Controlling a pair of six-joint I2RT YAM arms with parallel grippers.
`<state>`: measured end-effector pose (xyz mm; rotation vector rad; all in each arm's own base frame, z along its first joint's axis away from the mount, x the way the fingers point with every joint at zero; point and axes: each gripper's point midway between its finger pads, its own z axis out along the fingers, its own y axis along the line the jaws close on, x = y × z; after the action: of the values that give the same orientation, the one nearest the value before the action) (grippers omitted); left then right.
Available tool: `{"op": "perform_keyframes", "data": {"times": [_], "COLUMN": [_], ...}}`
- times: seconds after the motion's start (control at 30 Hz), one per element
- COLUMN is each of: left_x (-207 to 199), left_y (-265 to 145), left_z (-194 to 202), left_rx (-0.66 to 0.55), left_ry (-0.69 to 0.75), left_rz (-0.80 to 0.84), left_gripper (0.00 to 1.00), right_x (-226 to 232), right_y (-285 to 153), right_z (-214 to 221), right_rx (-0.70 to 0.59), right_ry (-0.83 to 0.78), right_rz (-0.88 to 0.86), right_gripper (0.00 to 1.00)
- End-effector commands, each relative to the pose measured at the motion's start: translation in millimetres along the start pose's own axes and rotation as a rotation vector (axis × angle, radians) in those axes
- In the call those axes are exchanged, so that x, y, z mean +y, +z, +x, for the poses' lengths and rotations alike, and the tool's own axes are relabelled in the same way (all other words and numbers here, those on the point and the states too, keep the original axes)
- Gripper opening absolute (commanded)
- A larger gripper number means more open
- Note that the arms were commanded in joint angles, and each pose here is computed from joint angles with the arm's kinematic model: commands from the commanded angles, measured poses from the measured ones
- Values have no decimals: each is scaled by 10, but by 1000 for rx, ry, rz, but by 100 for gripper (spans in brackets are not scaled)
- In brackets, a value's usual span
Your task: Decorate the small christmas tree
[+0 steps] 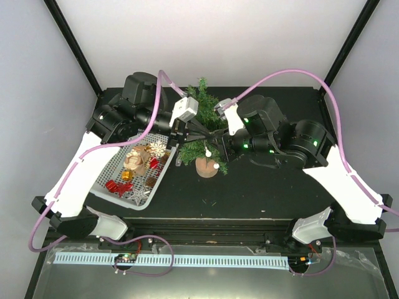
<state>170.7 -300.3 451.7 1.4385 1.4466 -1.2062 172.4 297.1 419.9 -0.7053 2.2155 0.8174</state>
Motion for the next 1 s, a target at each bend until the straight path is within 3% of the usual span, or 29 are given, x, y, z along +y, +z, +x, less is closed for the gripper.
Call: {"op": "perform_keyframes", "data": {"times": [0.0,0.1,0.23,0.3,0.63,0.8,0.97], "left_x": [-82,-119,-159,-172,-186,-168,-169], "left_y": [-56,-109,-152,-171,-340,-460,-504], "left_z": [29,17,49,63,35,30,74], "left_rx": [22,28,42,48,19,-16,-16], "left_ry": [38,67,76,75,35,-26,-38], "left_rz": [-25,-45,-59,-64,-78,-52,-49], "left_gripper": [2,1,2,2,1,1,2], "right_x": [80,54,47,35,113,120,197], "right_y": [-109,-132,-189,-252,-343,-149,36], "right_z": [-127,-122,-130,-158,111,387,366], "right_rx": [-62,-68,-81,-103,-107,-81,-75], "right_ry": [6,11,17,22,-64,-110,-147], "right_rz": [-26,-16,-15,-12,-65,-87,-94], "right_gripper": [1,13,42,47,48,47,48]}}
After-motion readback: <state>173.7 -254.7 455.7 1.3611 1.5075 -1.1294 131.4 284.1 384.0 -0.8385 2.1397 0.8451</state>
